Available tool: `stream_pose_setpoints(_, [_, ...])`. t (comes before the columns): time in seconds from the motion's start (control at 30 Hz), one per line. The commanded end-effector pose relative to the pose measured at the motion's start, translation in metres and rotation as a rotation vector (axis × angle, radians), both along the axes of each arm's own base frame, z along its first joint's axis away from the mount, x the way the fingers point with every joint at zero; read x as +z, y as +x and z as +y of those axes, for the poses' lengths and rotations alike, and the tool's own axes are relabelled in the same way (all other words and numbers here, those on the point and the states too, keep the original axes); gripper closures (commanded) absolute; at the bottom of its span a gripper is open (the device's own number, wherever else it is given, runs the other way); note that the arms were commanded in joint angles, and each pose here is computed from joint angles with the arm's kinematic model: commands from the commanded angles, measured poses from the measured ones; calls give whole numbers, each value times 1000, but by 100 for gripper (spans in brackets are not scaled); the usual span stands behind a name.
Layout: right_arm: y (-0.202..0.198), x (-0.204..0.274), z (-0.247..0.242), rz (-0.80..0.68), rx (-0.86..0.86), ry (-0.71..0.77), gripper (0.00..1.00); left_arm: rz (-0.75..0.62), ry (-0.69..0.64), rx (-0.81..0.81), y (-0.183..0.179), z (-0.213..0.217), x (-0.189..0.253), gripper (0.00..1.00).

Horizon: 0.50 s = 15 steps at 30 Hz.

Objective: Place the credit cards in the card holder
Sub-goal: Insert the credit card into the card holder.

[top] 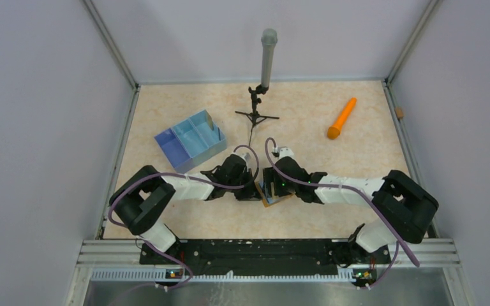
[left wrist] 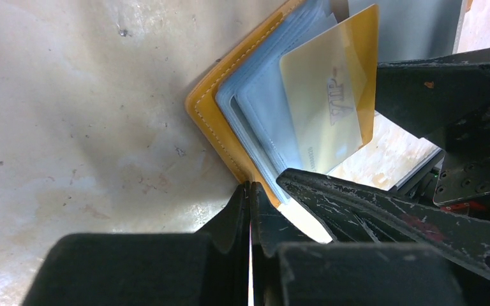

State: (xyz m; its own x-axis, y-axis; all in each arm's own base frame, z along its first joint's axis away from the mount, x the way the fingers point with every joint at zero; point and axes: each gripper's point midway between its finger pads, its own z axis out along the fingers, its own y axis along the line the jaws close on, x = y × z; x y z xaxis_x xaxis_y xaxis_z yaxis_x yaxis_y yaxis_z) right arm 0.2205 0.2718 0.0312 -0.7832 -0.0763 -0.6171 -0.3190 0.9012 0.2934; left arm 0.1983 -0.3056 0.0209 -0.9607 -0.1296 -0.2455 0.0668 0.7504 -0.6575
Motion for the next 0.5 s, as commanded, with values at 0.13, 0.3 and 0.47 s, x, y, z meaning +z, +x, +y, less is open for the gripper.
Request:
stream_pose_setpoints(0.13, [-20, 5, 32, 17, 224, 115, 28, -37, 148, 56, 14, 21, -23, 100])
stream_pose_setpoints(0.3, [-29, 4, 32, 19, 311, 108, 27, -80, 169, 62, 23, 24, -20, 100])
stream_pose_setpoints(0.47, [-33, 8, 28, -7, 381, 78, 31, -125, 206, 74, 34, 31, -17, 100])
